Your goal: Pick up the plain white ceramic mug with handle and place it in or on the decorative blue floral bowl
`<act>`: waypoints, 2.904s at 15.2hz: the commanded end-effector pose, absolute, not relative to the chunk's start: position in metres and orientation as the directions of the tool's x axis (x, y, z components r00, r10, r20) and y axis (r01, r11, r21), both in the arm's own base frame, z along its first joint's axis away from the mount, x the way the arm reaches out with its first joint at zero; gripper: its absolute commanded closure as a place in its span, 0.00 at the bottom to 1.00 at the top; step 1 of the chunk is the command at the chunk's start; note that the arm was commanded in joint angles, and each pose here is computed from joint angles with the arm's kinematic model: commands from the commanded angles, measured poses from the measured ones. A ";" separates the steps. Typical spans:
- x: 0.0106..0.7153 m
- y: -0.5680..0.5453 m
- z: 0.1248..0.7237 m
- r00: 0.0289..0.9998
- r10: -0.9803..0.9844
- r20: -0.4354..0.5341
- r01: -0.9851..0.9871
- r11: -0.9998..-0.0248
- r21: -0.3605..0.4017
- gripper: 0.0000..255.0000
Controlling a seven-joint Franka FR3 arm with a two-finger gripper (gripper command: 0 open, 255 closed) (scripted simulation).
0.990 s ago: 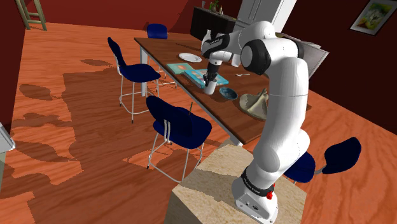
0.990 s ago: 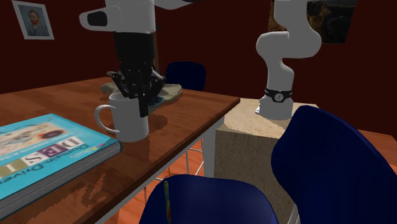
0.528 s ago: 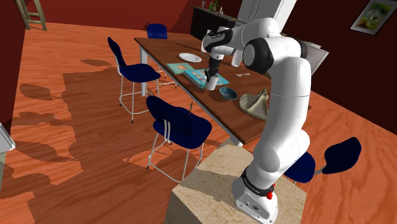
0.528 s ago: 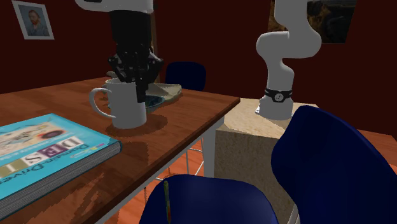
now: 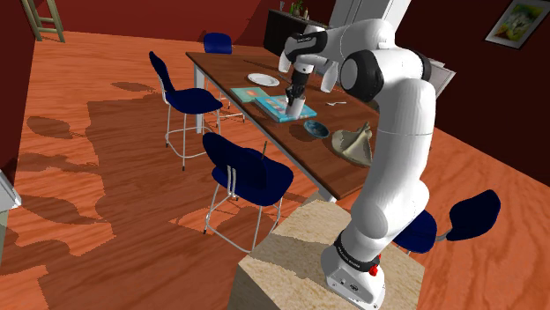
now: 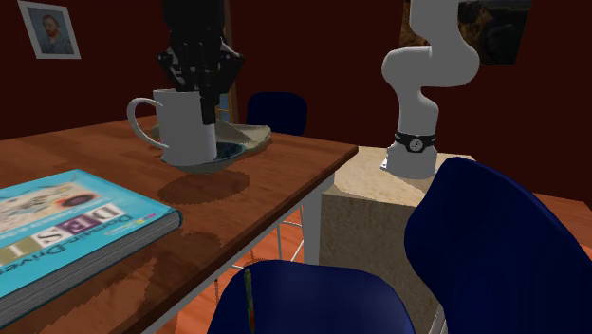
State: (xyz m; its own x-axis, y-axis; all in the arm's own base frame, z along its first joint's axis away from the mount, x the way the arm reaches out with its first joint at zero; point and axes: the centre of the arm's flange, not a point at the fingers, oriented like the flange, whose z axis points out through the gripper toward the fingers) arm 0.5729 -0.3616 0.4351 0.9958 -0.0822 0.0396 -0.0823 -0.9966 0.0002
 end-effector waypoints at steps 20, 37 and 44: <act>0.468 -0.436 0.476 0.996 -0.082 0.039 -0.082 -0.997 0.000 1.00; 0.468 -0.436 0.402 0.996 -0.082 0.039 -0.082 -0.997 0.000 1.00; 0.468 -0.436 0.402 0.996 -0.082 0.039 -0.082 -0.997 0.000 0.00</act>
